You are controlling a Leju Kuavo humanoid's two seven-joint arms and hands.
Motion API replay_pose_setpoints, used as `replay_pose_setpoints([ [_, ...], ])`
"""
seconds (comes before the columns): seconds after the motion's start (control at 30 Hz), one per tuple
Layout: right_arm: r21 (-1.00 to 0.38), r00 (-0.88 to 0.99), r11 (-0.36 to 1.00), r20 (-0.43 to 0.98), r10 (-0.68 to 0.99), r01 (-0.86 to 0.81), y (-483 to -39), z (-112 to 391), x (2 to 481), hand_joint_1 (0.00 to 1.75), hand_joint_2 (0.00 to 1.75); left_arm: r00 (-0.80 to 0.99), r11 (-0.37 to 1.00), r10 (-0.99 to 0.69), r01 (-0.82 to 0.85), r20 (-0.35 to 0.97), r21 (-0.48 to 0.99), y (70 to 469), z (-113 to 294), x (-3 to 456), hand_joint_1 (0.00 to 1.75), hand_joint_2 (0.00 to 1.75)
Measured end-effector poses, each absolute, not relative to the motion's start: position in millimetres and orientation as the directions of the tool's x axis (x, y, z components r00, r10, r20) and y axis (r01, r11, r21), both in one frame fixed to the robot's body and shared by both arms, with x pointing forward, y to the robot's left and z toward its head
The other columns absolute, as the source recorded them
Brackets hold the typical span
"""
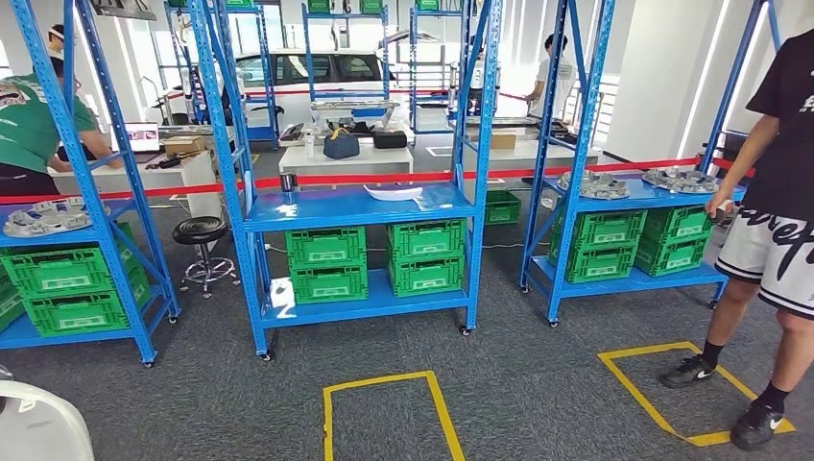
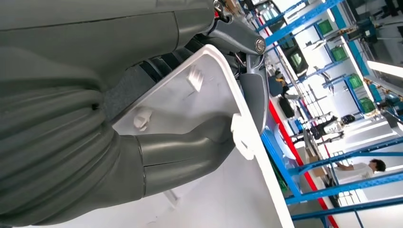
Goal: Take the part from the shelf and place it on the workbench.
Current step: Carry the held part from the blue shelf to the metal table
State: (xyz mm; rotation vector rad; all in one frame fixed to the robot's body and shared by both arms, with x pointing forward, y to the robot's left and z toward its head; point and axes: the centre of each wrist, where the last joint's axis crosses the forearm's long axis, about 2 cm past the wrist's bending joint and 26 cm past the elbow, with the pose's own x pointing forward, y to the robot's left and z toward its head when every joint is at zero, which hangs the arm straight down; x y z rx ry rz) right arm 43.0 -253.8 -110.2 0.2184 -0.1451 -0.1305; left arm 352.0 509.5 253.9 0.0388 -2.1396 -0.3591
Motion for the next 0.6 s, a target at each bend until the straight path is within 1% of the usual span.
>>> replay_pose_setpoints([
  [0.6,0.225,0.981,0.968,0.128,-0.146,0.114,-254.1,-110.2,43.0,0.00,0.00,-0.557,0.960,-0.161,0.103,0.814,0.260,502.6,248.0,356.3,1.75,1.75],
])
